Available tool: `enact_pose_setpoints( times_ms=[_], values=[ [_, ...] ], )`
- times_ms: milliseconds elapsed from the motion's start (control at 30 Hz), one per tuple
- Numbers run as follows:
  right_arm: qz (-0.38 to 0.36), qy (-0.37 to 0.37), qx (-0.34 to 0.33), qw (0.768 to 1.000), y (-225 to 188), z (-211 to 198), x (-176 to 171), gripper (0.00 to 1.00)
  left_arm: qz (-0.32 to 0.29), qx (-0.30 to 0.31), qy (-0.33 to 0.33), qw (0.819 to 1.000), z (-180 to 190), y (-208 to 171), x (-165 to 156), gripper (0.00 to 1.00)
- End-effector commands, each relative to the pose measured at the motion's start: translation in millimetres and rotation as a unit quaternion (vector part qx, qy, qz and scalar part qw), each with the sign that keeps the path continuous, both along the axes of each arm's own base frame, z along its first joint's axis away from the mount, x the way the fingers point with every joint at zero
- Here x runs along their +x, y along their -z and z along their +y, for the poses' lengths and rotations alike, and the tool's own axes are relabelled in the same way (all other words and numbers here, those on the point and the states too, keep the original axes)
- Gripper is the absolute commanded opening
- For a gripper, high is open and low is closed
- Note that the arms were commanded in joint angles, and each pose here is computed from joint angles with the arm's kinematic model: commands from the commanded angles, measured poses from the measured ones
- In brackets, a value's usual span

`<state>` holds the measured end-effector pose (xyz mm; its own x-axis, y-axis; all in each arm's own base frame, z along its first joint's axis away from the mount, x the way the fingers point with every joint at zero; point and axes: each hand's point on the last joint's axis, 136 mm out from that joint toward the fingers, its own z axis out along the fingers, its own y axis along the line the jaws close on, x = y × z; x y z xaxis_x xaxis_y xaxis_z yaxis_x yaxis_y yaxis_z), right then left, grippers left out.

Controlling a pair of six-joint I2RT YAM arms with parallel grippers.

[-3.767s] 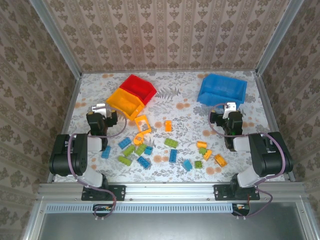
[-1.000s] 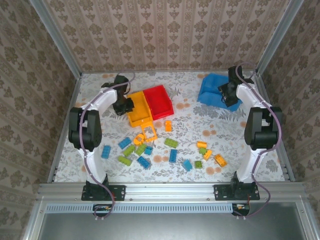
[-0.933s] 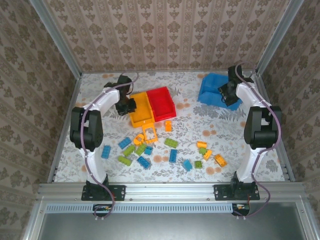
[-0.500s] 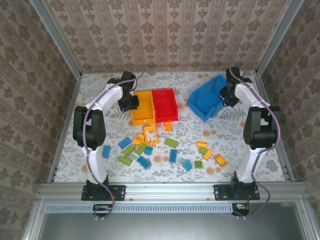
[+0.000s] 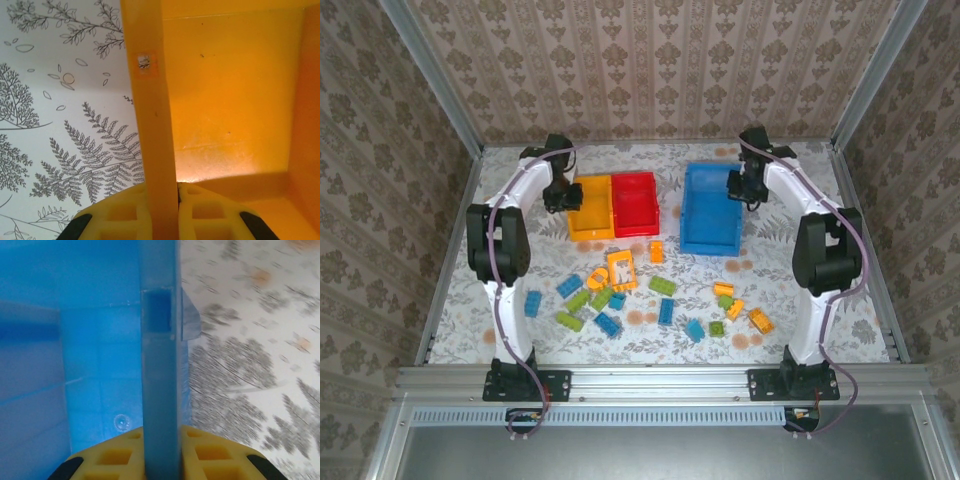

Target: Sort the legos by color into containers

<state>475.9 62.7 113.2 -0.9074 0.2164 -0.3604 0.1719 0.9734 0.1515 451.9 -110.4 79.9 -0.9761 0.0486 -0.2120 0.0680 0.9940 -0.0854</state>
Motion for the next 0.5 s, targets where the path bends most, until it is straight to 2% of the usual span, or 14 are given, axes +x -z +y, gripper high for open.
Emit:
enact_pose_setpoints(
  times_ms=[0,467],
  values=[
    [0.014,-0.057,0.010,0.998,1.1,17.0,7.7,0.22,0.006,0.019,0.030,0.999,2.7,1.3,-1.7,0.00],
    [0.014,-0.065,0.030,0.997,8.3,42.7,39.9,0.23,0.004,0.001,0.013,1.000,-6.5,3.7,-8.3,0.00]
  ],
)
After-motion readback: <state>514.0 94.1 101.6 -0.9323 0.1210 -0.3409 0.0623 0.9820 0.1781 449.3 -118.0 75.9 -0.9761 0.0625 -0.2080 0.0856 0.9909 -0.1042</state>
